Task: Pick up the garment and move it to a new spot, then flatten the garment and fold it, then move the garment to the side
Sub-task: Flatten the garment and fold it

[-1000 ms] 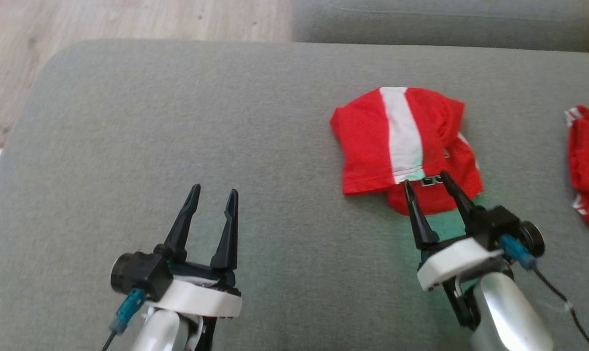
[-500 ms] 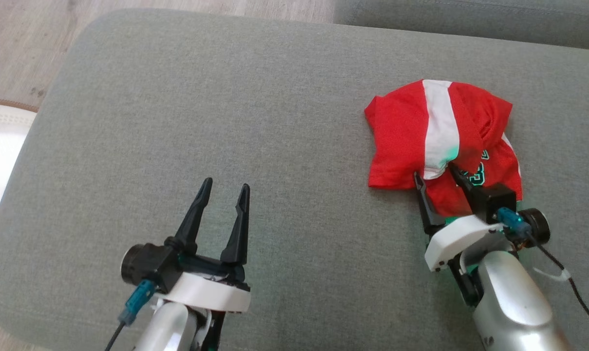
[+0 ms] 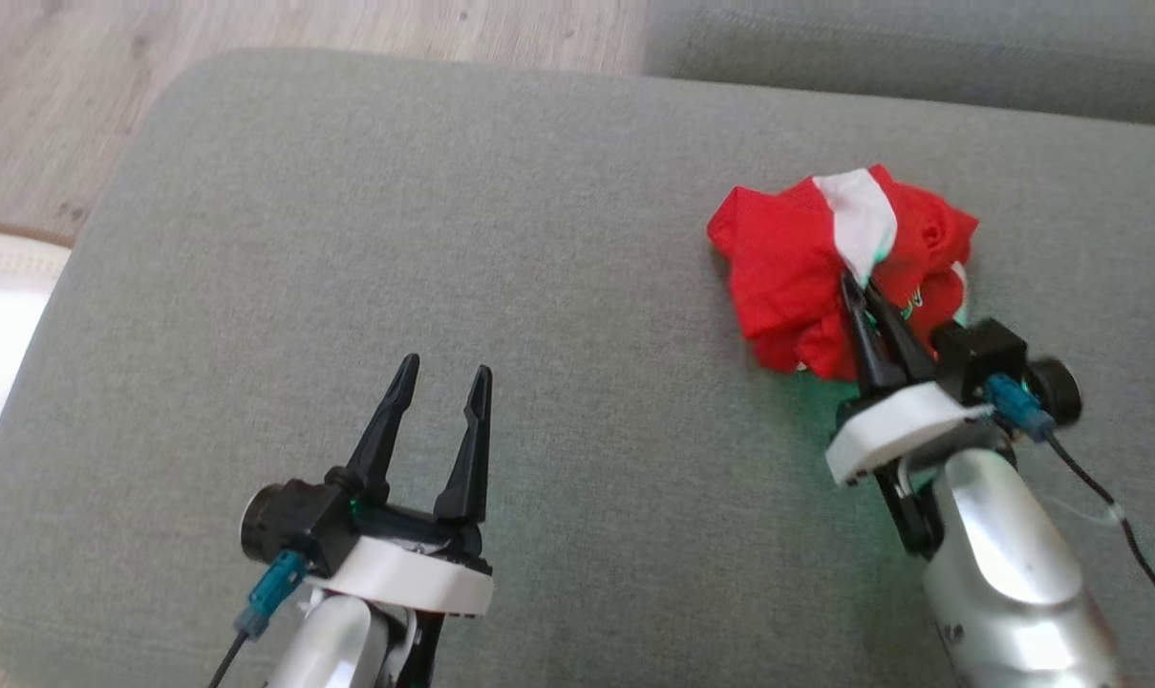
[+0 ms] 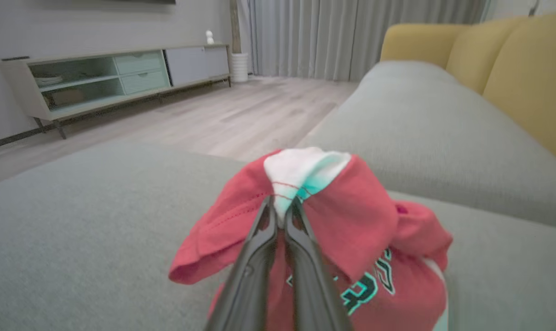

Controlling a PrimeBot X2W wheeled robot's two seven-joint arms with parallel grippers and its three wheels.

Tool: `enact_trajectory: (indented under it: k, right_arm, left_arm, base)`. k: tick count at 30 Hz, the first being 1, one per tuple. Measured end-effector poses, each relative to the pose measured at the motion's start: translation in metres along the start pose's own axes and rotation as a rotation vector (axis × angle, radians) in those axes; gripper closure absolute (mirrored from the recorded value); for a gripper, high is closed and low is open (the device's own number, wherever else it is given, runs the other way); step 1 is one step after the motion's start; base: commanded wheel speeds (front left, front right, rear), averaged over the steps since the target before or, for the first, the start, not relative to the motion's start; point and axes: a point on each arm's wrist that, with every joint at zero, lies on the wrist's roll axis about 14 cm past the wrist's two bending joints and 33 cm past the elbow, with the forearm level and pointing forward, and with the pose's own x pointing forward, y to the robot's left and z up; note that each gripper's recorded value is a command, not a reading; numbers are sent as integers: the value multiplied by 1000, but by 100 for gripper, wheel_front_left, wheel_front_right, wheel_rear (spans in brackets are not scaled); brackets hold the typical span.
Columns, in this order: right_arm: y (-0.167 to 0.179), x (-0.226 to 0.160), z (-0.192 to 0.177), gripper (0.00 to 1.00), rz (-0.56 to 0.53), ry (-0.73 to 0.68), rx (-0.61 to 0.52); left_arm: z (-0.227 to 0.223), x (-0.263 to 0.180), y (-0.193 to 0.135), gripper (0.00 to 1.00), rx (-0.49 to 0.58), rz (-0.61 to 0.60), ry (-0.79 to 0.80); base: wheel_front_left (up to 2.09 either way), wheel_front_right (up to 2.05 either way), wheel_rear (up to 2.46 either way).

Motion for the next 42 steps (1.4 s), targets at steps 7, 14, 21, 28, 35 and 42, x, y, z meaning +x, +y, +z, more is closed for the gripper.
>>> enact_trajectory:
  k: [7, 14, 21, 28, 35, 42]
  right_arm:
    - [33, 24, 105, 100, 121, -241, -180]
    - [70, 24, 246, 100, 223, -572, -180]
    - [42, 22, 223, 100, 163, -500, 109]
    - [-41, 0, 29, 100, -164, 6, 432]
    - [-108, -38, -41, 0, -398, 181, 456]
    - [-131, -24, 1, 0, -437, 58, 409]
  left_arm:
    - [9, -4, -8, 0, 3, -22, -29]
    - [9, -19, -10, 0, -9, -13, -34]
    - [5, -28, -6, 0, -20, 6, -25]
    - [-2, -24, -6, 0, -15, 1, -1]
    - [-10, -15, -10, 0, -10, -18, 24]
    - [-8, -6, -17, 0, -9, -50, 20]
  base:
    - [0, 0, 0]
    - [0, 0, 0]
    - [0, 0, 0]
    - [0, 0, 0]
    - [0, 0, 0]
    - [0, 0, 0]
